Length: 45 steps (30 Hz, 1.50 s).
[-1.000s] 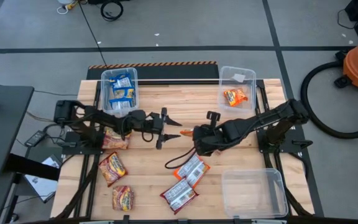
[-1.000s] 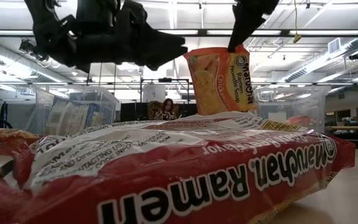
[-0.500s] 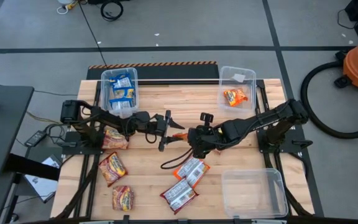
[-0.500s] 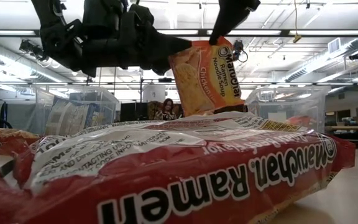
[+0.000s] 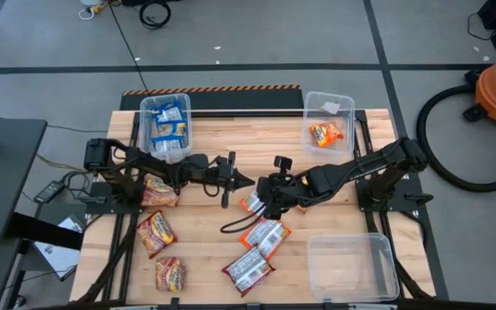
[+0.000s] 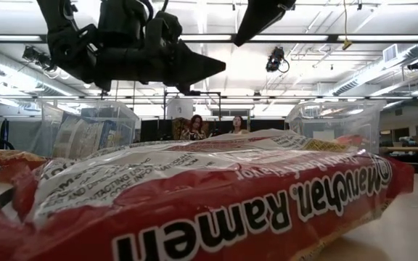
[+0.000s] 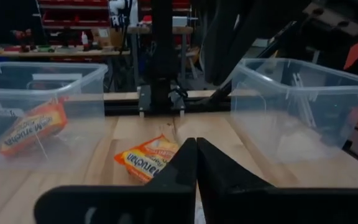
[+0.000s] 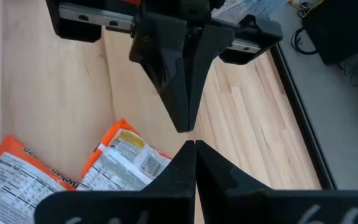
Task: Sort Maruchan noodles
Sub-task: Put the orange noodle pack into the top right transparent bin
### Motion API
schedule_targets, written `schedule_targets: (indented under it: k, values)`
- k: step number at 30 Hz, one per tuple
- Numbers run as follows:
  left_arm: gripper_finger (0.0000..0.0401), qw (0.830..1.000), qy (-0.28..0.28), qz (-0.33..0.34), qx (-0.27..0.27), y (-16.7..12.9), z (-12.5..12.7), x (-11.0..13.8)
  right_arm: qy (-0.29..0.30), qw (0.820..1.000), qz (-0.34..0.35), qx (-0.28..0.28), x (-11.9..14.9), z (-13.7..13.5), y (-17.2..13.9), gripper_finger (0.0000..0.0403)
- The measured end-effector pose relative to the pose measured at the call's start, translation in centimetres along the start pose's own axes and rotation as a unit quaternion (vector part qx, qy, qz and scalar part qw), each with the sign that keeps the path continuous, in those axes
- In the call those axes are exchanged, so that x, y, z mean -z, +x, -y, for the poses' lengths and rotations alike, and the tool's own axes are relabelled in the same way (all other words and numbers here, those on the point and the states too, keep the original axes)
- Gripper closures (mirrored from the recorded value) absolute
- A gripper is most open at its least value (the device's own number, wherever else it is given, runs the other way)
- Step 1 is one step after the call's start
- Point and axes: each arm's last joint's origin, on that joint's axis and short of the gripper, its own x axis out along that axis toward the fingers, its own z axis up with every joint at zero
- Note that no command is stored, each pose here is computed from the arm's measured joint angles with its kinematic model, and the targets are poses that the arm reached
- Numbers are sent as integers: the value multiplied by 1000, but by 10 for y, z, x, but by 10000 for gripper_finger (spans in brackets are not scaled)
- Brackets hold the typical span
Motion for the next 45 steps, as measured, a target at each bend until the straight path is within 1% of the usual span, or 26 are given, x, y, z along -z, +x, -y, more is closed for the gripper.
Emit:
schedule_targets:
  k: [2,4,7,9,12,14,15,17,18,20,21,23,25,27,30,32,34,35,36,39,41,45]
  values:
    - [395,1000,-1,-8,0,0,0,1,0,1000,-2,-1,0,0,0,391]
    - [394,1000,14,-27,7,0,0,5,1,1000,-5,-13,1,-1,0,390]
    - [385,998,38,-54,15,0,3,11,-15,999,-6,-50,5,-9,2,387]
    - [377,996,55,-67,24,0,7,13,-35,996,-13,-78,14,-19,6,381]
    - [359,990,84,-99,51,0,21,20,-48,992,-17,-119,25,-35,8,359]
    - [340,982,117,-125,77,0,36,24,-50,990,-20,-127,28,-45,11,336]
    - [329,978,132,-138,82,0,43,27,-54,990,-28,-129,31,-50,15,323]
    - [301,973,150,-159,69,-1,55,31,-61,988,-32,-140,33,-61,26,295]
    - [287,973,153,-166,52,0,58,31,-66,987,-34,-140,34,-66,32,282]
    - [258,970,152,-189,13,5,58,28,-74,987,-39,-139,36,-72,42,258]
    - [245,965,159,-207,3,7,58,28,-78,987,-43,-137,37,-74,46,248]
    - [226,954,186,-236,-2,11,62,33,-87,987,-56,-119,41,-75,50,232]
    - [217,944,210,-253,9,11,69,40,-86,990,-62,-95,43,-73,49,222]
    - [216,941,222,-255,17,14,75,48,-89,990,-80,-74,47,-71,46,216]
    - [224,931,246,-271,3,15,80,63,-87,990,-97,-50,52,-68,39,214]
    - [229,927,267,-264,-19,18,83,67,-83,991,-103,-37,54,-66,36,214]
    - [233,924,276,-259,-56,25,83,71,-73,992,-100,-33,54,-65,33,215]
    - [234,921,282,-263,-62,26,83,73,-70,992,-103,-32,54,-65,33,215]
    - [235,917,289,-269,-60,27,83,76,-67,992,-104,-31,54,-65,32,215]
    - [241,918,297,-260,-33,32,86,78,-68,992,-106,-29,55,-64,29,215]
    - [247,914,310,-259,-27,32,89,78,-68,992,-103,-24,55,-64,28,215]
    - [269,916,306,-256,-41,34,87,79,-76,992,-100,-15,56,-64,28,215]
